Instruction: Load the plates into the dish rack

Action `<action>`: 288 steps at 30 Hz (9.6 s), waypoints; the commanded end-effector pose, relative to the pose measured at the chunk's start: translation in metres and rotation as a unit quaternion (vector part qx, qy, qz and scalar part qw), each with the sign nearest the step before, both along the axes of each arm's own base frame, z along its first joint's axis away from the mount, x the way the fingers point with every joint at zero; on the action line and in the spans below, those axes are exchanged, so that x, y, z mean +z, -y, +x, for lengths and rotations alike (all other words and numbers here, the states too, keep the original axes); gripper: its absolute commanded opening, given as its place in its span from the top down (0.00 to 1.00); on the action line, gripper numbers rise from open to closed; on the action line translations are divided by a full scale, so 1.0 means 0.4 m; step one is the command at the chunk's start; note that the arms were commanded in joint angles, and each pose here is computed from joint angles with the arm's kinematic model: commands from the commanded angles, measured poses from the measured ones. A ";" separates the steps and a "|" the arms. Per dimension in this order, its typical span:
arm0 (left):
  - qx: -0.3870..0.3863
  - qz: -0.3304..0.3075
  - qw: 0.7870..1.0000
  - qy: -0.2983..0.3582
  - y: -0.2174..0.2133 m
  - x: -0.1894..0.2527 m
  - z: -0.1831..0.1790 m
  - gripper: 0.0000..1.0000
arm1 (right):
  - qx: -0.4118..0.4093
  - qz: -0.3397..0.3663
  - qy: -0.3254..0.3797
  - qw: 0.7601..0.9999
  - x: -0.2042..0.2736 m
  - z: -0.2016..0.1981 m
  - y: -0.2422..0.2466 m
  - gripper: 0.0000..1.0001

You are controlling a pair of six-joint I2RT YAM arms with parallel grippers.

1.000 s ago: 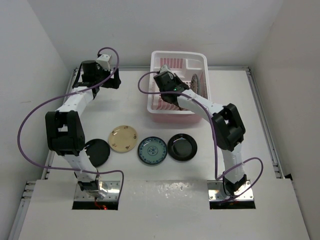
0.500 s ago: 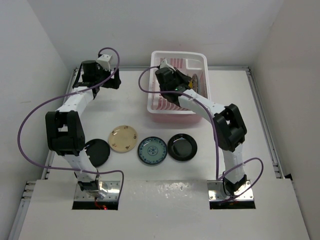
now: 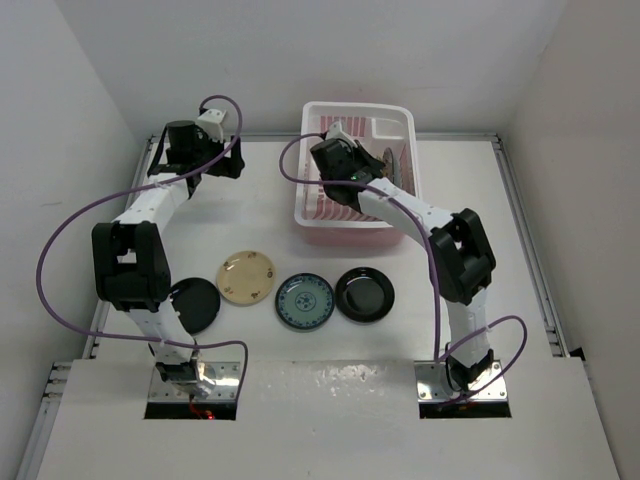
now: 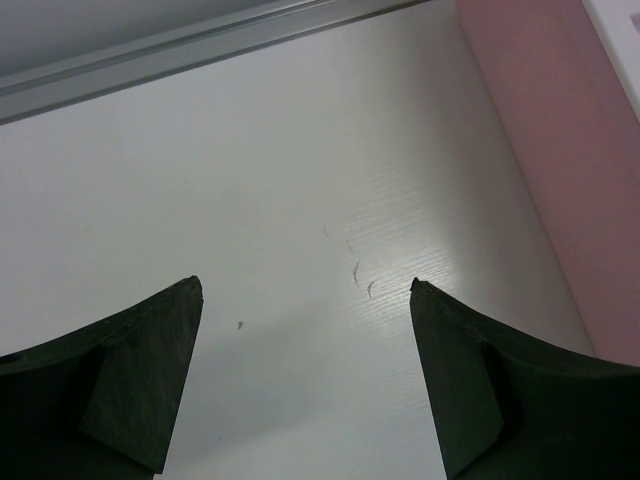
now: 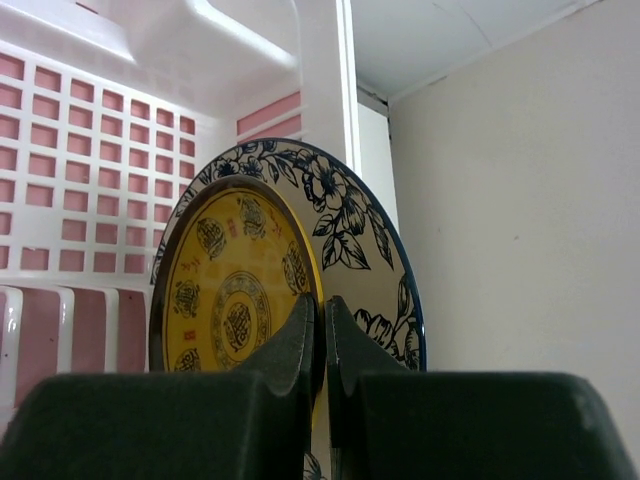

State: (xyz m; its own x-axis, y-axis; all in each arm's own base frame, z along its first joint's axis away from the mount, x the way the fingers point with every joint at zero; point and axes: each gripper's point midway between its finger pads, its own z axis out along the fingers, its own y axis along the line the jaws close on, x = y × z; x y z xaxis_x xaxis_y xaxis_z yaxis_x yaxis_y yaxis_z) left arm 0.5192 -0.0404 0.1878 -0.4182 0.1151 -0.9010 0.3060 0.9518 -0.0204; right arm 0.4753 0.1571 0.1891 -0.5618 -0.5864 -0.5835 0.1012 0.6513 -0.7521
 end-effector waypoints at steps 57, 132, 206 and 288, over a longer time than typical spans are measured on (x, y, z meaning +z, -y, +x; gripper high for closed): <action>-0.054 0.006 0.998 0.037 0.092 0.036 -0.019 0.12 | 0.303 0.480 -0.192 0.801 0.271 -0.322 -0.215 0.17; 0.111 0.055 0.992 0.026 -0.152 -0.084 0.033 0.12 | -0.093 0.043 0.065 0.993 0.139 -0.007 -0.019 1.00; 0.081 0.149 0.975 -0.144 -0.234 -0.212 -0.489 0.13 | 0.225 0.423 -0.441 0.759 -0.532 -0.642 -0.365 0.43; 0.073 0.101 0.992 0.002 -0.226 -0.195 -0.031 0.14 | -0.103 0.014 0.071 0.992 0.064 -0.069 -0.082 1.00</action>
State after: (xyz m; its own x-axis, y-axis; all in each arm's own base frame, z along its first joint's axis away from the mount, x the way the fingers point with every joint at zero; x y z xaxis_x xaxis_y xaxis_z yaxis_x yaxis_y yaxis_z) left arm 0.5038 0.0405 0.1057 -0.4732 0.2455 -0.8461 0.1797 0.9671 0.1801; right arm 0.4474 0.1922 0.2047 -0.5923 -0.4098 -0.6937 0.2943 0.6915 -0.6597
